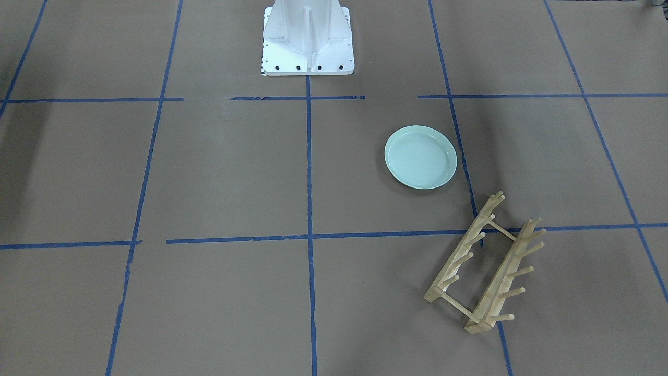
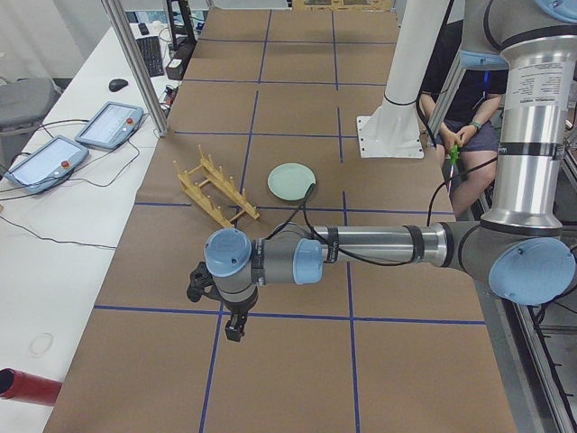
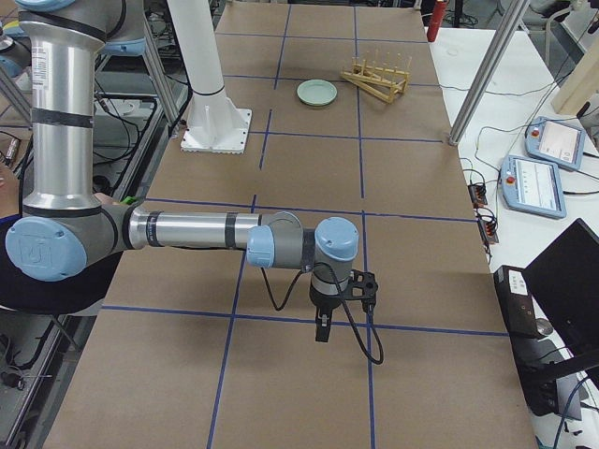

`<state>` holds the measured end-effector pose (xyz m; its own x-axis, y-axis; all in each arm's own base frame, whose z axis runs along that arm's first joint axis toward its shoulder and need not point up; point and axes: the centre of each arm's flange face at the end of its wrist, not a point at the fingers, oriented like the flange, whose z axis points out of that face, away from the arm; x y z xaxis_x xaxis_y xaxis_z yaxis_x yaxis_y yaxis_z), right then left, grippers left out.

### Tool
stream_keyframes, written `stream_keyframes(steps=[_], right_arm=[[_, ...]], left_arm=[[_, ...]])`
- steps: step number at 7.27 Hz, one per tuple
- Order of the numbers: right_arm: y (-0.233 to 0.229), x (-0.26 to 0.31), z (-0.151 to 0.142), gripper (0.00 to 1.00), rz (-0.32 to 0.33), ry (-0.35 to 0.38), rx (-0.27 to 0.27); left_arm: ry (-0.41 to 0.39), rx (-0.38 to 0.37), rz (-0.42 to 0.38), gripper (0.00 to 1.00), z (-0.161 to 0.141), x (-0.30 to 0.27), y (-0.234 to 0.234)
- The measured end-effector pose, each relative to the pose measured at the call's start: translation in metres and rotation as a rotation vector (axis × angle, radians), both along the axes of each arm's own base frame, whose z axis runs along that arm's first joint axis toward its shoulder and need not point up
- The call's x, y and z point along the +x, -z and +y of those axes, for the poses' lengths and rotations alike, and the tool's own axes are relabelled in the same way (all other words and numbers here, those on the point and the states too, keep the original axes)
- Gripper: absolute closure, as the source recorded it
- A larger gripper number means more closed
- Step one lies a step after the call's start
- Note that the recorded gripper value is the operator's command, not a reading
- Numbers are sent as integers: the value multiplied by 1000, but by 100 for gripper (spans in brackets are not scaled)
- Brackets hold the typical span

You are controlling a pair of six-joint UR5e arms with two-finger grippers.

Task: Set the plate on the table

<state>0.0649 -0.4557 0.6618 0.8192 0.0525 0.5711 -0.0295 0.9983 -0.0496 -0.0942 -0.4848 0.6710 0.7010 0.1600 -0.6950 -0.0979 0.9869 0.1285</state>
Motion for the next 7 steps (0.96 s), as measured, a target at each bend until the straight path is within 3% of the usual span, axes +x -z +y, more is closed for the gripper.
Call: stream_keyframes(steps=[2, 7], right_arm=[[0, 0, 0, 0, 0, 1, 0], [0, 0, 0, 0, 0, 0, 0]], left_arm=[[63, -73, 1, 0, 11, -1, -5], [99, -103, 3, 0, 33, 2, 2]])
